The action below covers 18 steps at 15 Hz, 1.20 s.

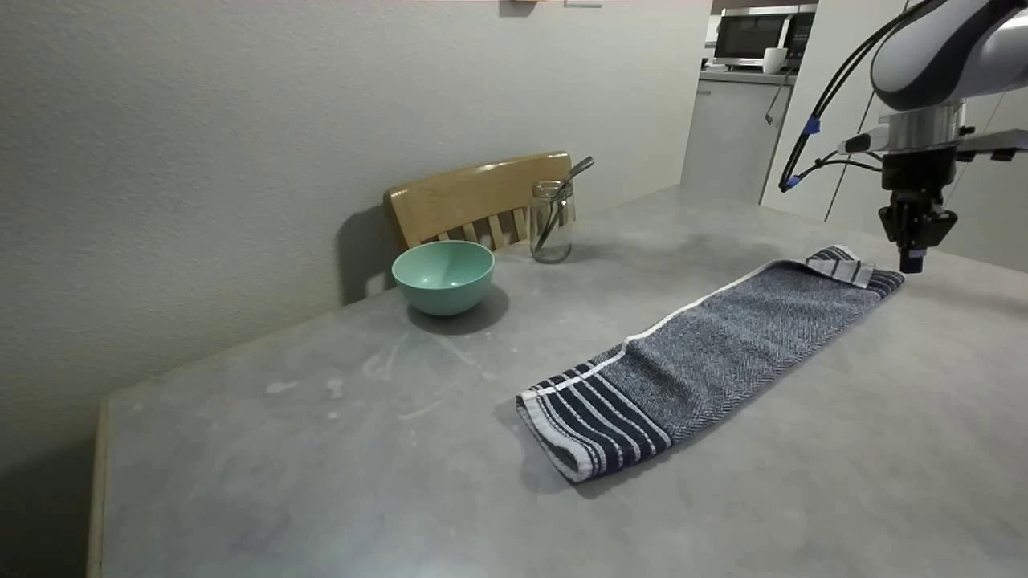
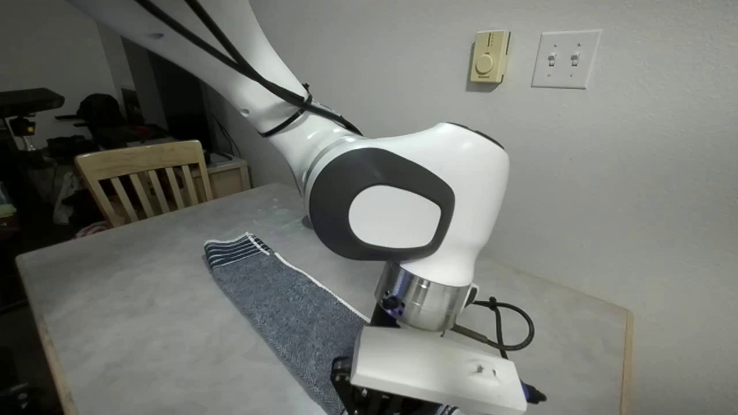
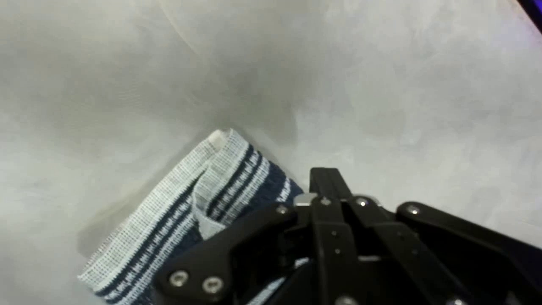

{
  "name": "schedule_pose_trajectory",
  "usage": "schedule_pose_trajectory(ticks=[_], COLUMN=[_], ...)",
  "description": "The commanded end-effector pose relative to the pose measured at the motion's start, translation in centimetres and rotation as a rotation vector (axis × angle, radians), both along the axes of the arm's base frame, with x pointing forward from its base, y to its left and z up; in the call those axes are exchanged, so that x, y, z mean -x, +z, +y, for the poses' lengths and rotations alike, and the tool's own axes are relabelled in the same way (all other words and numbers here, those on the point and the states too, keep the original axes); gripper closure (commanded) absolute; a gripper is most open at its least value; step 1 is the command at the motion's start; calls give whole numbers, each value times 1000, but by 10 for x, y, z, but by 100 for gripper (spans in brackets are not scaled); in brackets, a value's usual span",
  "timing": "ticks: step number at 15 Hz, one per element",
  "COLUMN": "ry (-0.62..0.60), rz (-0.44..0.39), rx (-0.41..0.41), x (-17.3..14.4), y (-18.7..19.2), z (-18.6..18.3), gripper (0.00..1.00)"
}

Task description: Unfold the towel once

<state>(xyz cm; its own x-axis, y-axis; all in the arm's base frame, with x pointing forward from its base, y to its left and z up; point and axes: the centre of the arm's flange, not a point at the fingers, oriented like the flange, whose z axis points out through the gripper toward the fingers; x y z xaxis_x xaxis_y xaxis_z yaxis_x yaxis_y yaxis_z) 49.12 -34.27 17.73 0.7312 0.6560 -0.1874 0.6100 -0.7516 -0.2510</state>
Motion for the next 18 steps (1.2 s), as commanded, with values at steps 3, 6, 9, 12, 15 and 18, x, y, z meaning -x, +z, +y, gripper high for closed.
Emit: schedule_pose_trajectory(ticks=[3,6,9,12,15,18], ry=[-47,-64,-85,-93,-122,-156], rz=[-23,-86,-155,-154,-155,-194], rx=[105,159,157,134,102,82], x=[1,1,-2,-2,2,5], y=[-7,-7,-10,-14,-15,-14], z=[0,-1,-3,-4,-6,-7], gripper=[100,100,100,100,100,100])
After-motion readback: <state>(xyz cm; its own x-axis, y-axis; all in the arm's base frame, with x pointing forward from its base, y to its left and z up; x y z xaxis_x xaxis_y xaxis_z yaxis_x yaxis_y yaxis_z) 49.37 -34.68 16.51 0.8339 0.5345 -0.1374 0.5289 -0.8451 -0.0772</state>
